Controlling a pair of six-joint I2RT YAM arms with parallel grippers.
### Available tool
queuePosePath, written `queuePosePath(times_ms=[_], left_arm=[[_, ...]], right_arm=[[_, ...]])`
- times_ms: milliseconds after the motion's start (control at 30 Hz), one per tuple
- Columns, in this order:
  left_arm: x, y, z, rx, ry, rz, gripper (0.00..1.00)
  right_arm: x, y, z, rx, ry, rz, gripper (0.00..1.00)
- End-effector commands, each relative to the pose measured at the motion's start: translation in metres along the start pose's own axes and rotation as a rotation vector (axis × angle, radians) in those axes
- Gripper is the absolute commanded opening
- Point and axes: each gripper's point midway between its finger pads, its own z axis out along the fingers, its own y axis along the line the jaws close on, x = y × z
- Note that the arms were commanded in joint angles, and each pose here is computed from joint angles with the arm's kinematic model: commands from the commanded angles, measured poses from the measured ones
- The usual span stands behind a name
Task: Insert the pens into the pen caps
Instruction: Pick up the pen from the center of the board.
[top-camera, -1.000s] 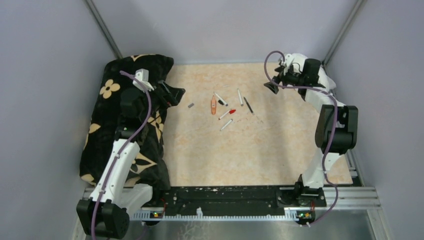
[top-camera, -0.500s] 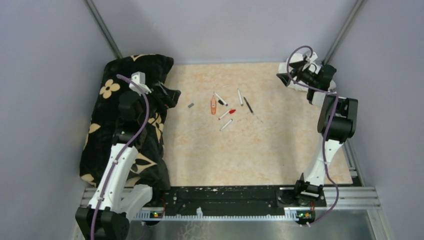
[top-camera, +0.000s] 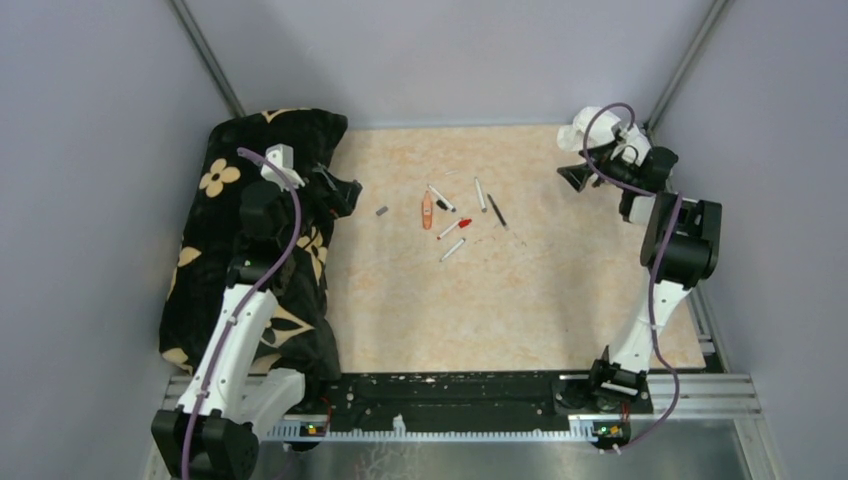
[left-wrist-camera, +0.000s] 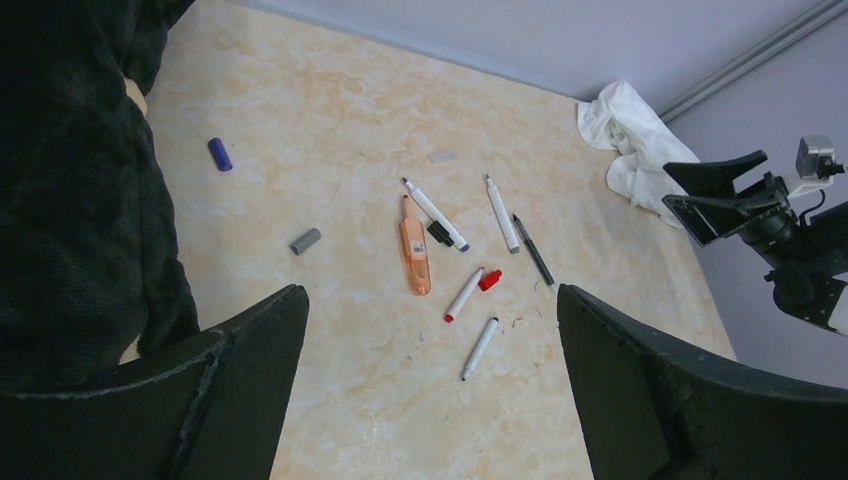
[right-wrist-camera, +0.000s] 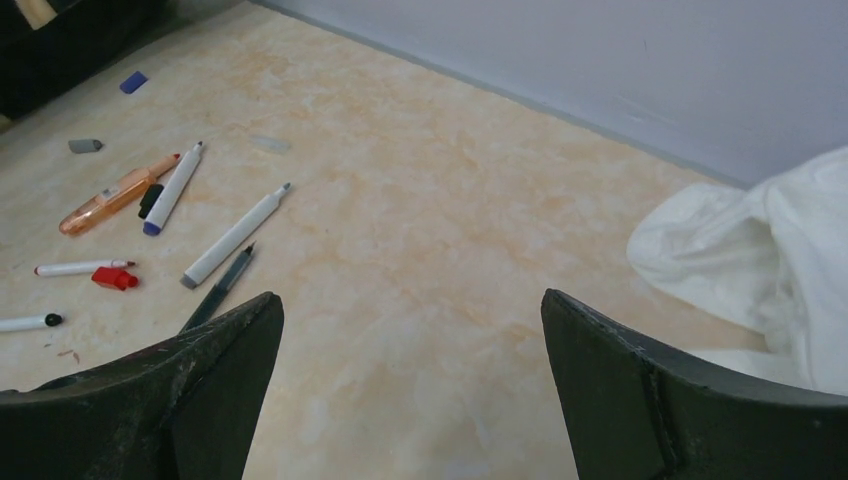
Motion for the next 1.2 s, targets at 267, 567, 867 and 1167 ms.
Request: queuePosePath(times_ms=[267, 567, 867, 1167], left_arm=[[-0.007, -0.003, 0.003, 0.027, -0.019, 0.058, 0.99], [-0.009, -0.009, 0.005, 0.055, -0.022, 0.046, 0.99], [-0.011, -0.014, 0.014, 0.055, 0.018, -0.021, 0.99], [0.045, -0.009, 0.039, -0.060, 0.222, 0.009, 0.82]], right_arm=[[-0.040, 0.007, -0.036, 0.110, -0.056, -0.052, 0.99], [-0.092, 0.012, -0.033, 0.089, -0.125, -0.119, 0.99], [-0.116, 0.019, -0.026, 0.191, 0.187, -0.020, 0.99], [-0.113, 0.069, -0.052, 0.236, 0.436, 0.023, 0.99]])
